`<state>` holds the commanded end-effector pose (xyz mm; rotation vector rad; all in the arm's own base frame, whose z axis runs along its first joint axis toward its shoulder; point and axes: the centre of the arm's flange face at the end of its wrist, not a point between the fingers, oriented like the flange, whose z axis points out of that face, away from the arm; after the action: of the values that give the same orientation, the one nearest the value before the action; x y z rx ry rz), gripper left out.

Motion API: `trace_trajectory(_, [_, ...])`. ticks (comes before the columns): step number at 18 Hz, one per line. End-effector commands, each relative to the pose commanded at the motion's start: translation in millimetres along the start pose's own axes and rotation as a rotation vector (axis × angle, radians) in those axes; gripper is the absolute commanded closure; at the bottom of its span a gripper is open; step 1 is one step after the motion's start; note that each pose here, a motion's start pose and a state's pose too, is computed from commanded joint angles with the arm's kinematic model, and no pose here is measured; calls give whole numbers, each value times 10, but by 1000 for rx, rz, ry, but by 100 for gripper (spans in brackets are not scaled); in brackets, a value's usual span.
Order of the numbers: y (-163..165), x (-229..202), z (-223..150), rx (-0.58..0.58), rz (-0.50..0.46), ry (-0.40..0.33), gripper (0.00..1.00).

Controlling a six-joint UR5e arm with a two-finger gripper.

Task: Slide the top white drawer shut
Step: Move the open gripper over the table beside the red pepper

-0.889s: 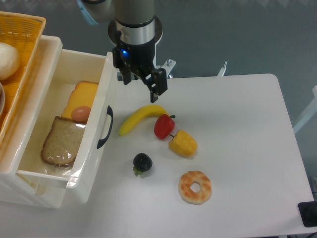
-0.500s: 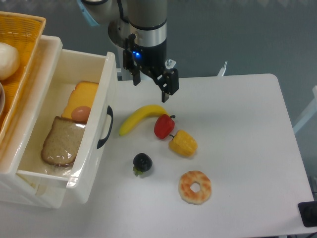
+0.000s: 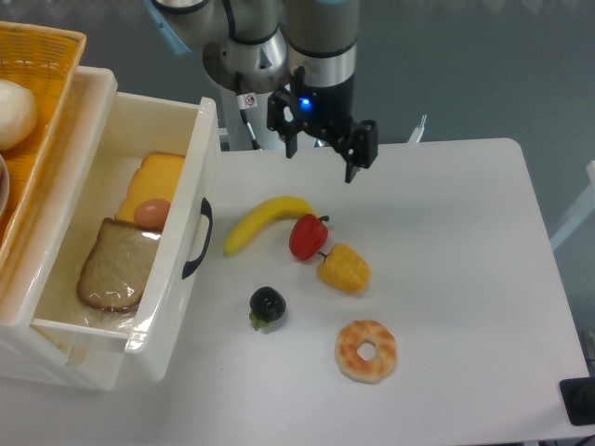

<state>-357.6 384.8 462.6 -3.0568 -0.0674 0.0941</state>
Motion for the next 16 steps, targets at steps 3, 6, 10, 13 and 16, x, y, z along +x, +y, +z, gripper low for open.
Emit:
trace_trajectory(3, [133, -200, 219, -27, -44, 31, 0])
trace_trajectory(6, [185, -414, 460, -56, -179, 62, 0])
trace_trajectory(10, [41, -696, 822, -105, -426, 53, 0])
trace_trajectory(13, [-32, -716, 1007, -110, -461, 67, 0])
trace_trajectory(16, [-184, -644, 1229, -125, -448, 105, 0])
